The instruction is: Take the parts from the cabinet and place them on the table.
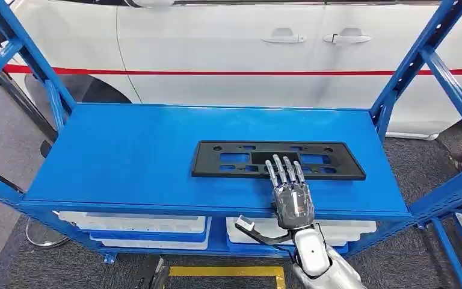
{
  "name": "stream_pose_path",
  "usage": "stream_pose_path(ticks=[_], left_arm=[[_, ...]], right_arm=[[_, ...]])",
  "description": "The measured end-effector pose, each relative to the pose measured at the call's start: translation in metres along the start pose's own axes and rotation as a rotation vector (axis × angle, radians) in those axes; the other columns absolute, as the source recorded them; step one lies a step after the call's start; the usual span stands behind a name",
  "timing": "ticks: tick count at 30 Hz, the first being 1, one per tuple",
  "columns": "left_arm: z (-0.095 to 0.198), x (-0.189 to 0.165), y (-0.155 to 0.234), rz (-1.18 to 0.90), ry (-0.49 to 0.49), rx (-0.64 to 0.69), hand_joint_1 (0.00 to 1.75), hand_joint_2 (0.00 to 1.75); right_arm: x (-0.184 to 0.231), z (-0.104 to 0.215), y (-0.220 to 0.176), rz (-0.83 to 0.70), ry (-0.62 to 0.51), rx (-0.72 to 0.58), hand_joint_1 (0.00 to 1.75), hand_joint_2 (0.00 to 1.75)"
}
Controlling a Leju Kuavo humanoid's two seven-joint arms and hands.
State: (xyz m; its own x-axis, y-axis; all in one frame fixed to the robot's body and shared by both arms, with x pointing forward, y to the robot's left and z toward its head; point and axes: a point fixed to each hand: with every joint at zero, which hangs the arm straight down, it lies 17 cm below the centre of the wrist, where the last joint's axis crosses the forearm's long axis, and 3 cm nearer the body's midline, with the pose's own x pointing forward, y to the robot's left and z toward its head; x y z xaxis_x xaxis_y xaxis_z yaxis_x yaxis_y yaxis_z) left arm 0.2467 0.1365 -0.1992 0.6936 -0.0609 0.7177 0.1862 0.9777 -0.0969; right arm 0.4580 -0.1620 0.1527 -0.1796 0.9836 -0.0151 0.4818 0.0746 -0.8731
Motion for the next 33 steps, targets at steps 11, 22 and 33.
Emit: stream_pose_path(ticks=[11,22,33], left_arm=[[0.000,0.001,-0.003,-0.020,0.001,-0.013,0.00,0.00],[0.001,-0.003,-0.003,-0.027,0.007,-0.016,0.00,0.00],[0.001,-0.002,-0.004,-0.037,0.006,-0.022,0.00,0.00]], right_arm=[[-0.023,-0.017,-0.007,0.023,0.058,-0.027,0.00,1.75],[-0.059,-0.026,-0.016,0.036,0.139,-0.054,0.00,1.75],[-0.072,-0.026,-0.018,0.052,0.155,-0.060,0.00,1.75]])
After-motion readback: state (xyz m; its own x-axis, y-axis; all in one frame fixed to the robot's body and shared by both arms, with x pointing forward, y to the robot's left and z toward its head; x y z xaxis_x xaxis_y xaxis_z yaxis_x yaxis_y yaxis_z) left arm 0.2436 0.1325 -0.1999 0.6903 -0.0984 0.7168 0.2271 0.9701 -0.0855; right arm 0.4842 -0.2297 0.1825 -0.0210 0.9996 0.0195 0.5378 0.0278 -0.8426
